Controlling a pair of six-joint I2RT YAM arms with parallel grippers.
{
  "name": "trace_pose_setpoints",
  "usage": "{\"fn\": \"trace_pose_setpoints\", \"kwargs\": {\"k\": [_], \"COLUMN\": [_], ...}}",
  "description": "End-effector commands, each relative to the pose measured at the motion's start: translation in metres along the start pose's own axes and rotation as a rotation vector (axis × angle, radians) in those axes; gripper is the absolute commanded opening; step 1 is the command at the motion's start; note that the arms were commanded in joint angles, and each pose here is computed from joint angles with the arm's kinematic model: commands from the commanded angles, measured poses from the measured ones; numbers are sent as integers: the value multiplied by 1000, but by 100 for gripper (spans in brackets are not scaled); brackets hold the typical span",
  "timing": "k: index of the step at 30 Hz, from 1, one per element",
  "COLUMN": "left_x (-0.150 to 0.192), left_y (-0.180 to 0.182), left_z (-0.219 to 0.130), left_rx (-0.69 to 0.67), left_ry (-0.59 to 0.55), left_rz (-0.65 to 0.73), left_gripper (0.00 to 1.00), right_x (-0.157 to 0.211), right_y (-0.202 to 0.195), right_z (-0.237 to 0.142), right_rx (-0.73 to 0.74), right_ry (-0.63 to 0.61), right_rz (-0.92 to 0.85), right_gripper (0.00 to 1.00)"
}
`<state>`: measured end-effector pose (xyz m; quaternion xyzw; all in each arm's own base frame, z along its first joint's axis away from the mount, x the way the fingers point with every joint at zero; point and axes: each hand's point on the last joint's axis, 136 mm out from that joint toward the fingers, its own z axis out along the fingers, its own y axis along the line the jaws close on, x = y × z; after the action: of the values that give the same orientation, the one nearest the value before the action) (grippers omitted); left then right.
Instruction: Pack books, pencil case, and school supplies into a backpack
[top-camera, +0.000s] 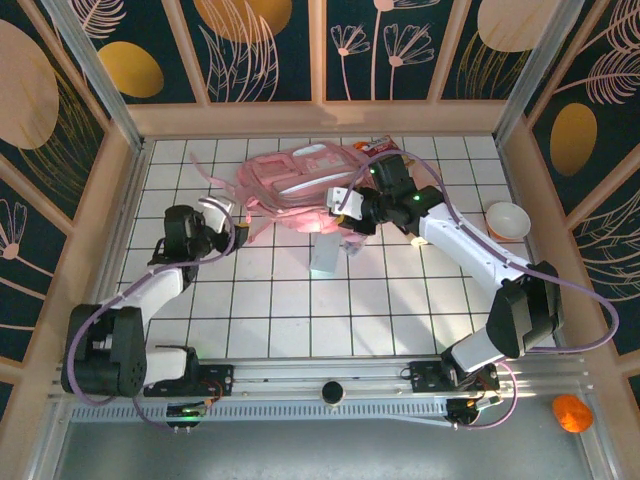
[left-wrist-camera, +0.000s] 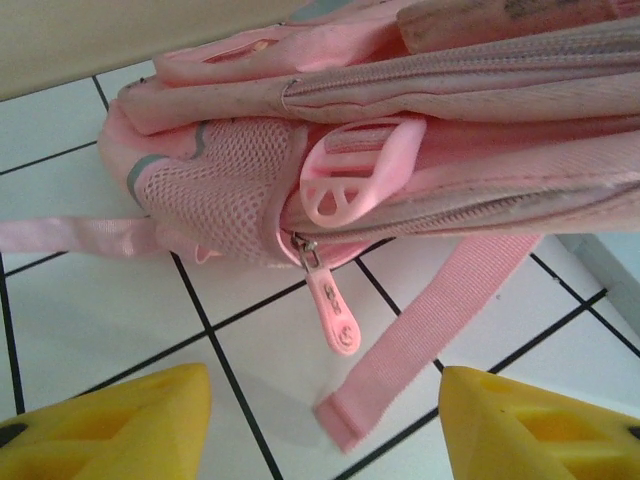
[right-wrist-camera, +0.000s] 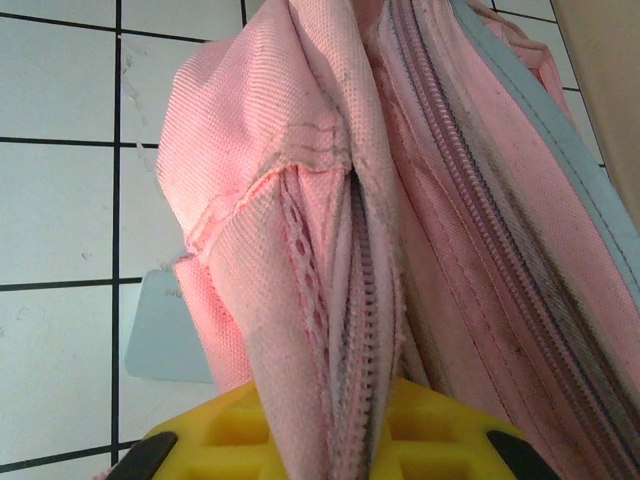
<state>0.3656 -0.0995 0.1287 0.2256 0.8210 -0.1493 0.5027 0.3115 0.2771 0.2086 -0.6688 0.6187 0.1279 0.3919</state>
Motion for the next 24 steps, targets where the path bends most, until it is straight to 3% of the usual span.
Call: {"fn": "trace_pose_setpoints", "kwargs": {"k": [1, 10, 24], "left_x": [-12, -11, -6], "left_y": [2, 11, 8], "left_z": [11, 30, 43], "left_rx": [36, 42, 96], "left_ry": [-27, -20, -2], "left_rz": [72, 76, 88], "left_gripper": [61, 61, 43], "right_x": [-48, -54, -64], "right_y": [-19, -18, -18], "right_z": [-34, -40, -48], "right_rx": [76, 84, 84], "right_ry": [-152, -170, -210], "right_rz": [-72, -80, -77], "right_gripper": [0, 0, 0]}}
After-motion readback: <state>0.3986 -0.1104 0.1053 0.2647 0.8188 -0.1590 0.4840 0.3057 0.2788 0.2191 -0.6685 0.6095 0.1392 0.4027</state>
